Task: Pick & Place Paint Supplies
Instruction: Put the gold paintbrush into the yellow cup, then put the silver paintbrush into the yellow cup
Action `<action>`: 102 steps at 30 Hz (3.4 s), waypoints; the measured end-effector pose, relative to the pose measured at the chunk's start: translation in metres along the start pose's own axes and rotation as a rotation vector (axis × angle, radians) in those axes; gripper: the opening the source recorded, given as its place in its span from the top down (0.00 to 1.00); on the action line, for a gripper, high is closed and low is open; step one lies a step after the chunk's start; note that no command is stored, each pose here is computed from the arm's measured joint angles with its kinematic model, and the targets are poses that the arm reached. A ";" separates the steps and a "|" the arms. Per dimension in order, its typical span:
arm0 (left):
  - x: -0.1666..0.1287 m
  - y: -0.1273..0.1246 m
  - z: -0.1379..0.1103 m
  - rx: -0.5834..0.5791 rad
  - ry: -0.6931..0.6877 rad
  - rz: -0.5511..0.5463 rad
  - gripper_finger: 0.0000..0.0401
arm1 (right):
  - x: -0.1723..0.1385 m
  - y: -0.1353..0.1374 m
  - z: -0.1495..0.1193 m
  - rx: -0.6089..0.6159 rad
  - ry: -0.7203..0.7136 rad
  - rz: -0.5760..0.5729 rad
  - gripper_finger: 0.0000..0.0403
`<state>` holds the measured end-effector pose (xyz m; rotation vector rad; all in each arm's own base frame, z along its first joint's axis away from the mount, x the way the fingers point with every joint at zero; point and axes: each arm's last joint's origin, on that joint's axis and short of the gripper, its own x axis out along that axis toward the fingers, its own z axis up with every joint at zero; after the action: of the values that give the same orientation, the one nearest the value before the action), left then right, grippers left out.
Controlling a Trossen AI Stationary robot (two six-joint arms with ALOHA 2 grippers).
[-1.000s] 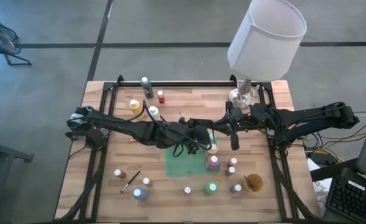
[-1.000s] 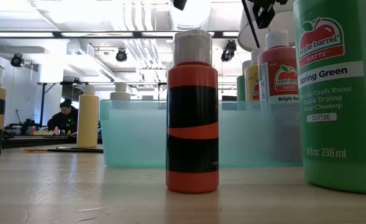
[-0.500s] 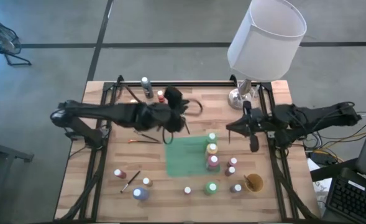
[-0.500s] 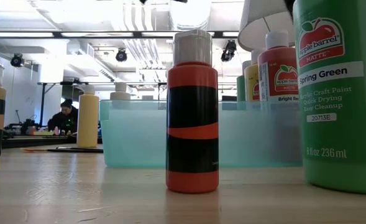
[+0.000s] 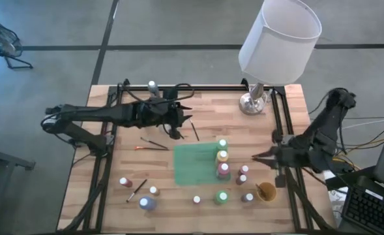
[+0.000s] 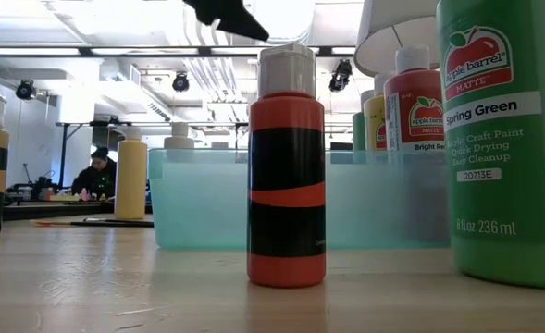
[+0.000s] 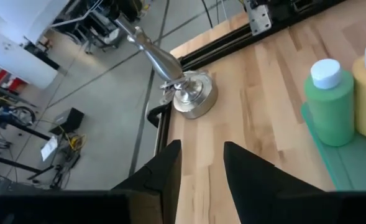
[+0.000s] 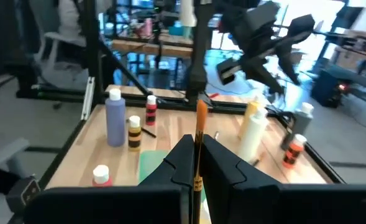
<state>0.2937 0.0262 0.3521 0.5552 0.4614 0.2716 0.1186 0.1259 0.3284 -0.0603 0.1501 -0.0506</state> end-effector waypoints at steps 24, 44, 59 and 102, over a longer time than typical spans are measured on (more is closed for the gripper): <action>-0.002 0.001 0.000 -0.088 -0.075 0.040 0.69 | -0.060 0.067 -0.039 0.158 -0.049 0.092 0.97; -0.002 0.000 0.000 -0.153 -0.083 0.020 0.69 | -0.051 0.070 -0.102 0.234 0.034 0.010 0.97; -0.002 0.000 0.000 -0.157 -0.085 0.021 0.69 | -0.048 0.055 -0.143 0.302 0.047 -0.012 0.97; 0.004 0.015 -0.019 -0.133 0.042 0.040 0.69 | -0.051 -0.013 -0.094 0.384 -0.042 -0.047 0.50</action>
<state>0.2863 0.0481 0.3444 0.4297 0.4695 0.3502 0.0536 0.1109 0.2437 0.3187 0.0951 -0.1244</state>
